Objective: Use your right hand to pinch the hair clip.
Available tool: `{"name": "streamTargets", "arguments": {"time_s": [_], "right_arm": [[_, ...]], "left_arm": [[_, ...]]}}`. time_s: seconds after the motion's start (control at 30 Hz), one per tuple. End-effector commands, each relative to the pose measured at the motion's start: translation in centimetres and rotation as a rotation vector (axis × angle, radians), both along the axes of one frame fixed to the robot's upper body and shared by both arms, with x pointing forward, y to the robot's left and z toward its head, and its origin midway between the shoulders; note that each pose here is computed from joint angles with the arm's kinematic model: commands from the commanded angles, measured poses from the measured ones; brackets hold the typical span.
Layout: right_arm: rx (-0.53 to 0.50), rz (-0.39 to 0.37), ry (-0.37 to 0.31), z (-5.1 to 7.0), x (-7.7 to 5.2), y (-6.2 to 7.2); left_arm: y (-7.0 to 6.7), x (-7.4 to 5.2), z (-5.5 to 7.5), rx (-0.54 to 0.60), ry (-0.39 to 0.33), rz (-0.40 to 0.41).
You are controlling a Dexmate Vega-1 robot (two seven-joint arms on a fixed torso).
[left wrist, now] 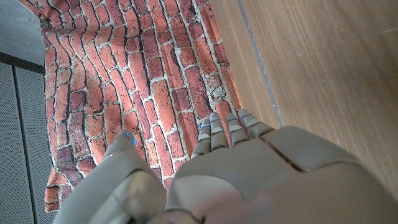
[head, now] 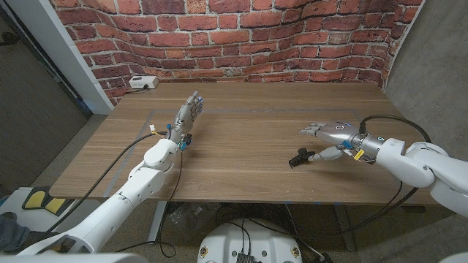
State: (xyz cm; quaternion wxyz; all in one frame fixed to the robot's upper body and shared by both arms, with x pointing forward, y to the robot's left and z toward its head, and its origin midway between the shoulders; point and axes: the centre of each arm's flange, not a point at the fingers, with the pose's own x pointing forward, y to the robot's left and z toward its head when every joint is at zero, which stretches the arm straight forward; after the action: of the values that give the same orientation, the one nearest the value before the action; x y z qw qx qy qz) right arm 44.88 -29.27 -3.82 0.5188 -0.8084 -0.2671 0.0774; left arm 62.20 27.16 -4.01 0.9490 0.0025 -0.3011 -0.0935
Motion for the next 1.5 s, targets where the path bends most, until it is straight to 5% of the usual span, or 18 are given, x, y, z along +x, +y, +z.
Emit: {"name": "streamTargets", "arguments": {"time_s": [0.03,0.5,1.5], "right_arm": [[-0.005,-0.039,0.02,-1.2,0.9,-0.4],[0.0,-0.025,0.025,-2.9,2.0,-0.5],[-0.041,-0.007,0.049,-1.6,2.8,0.3]], "left_arm": [[0.2,-0.4,-0.4,0.0,0.008,0.003],[0.2,-0.4,-1.0,-0.001,0.024,0.001],[-0.1,0.3,-1.8,-0.001,0.052,-0.014]]}}
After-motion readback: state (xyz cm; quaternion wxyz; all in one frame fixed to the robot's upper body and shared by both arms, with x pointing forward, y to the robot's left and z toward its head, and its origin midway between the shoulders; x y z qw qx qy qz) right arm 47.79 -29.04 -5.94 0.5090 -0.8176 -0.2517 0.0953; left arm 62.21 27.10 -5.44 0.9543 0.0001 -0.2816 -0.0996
